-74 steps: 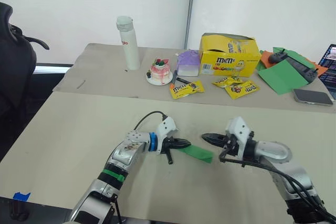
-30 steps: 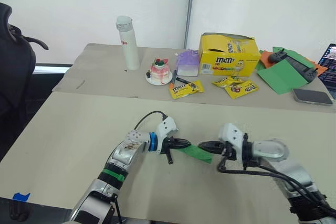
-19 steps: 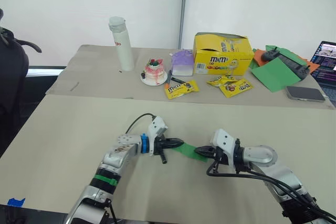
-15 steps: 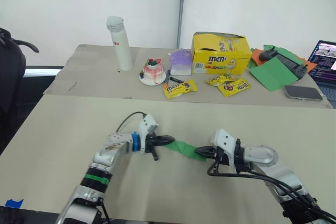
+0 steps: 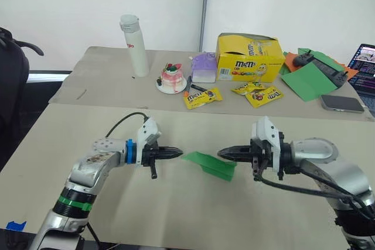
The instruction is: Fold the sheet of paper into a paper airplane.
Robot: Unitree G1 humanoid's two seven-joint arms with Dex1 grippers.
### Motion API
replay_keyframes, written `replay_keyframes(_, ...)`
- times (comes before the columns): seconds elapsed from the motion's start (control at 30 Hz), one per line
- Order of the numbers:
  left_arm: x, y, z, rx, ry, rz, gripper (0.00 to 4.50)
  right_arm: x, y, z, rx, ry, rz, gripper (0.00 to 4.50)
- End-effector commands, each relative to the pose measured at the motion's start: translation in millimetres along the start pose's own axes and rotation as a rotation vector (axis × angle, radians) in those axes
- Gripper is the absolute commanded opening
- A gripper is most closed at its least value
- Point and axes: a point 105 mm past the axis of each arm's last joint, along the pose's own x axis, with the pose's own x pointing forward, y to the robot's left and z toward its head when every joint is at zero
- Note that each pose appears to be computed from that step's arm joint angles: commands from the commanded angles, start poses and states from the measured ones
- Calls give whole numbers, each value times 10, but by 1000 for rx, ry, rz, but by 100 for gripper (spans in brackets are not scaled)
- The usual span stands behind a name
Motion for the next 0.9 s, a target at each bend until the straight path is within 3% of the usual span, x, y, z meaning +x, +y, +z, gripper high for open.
replay_keyframes(0.03, -34, -114, 105, 33, -17, -23, 0, 68, -60, -163, -52, 115, -52, 4)
replay_keyframes(0.27, -20, -33, -66, -16, 18, 75, 0, 57, -366, -373, -11, 130, -210, 4)
replay_keyframes(0.5, -44, -8, -119, -22, 26, 111, 0, -59, -472, -192, 3, 47, -270, 4)
replay_keyframes(0.73, -24, 8, -75, -17, 13, 112, 0, 74, -314, -106, -96, 122, -178, 221)
replay_keyframes(0.9, -19, 13, -70, -11, 15, 115, 0, 184, -391, -195, -116, 180, -221, 221)
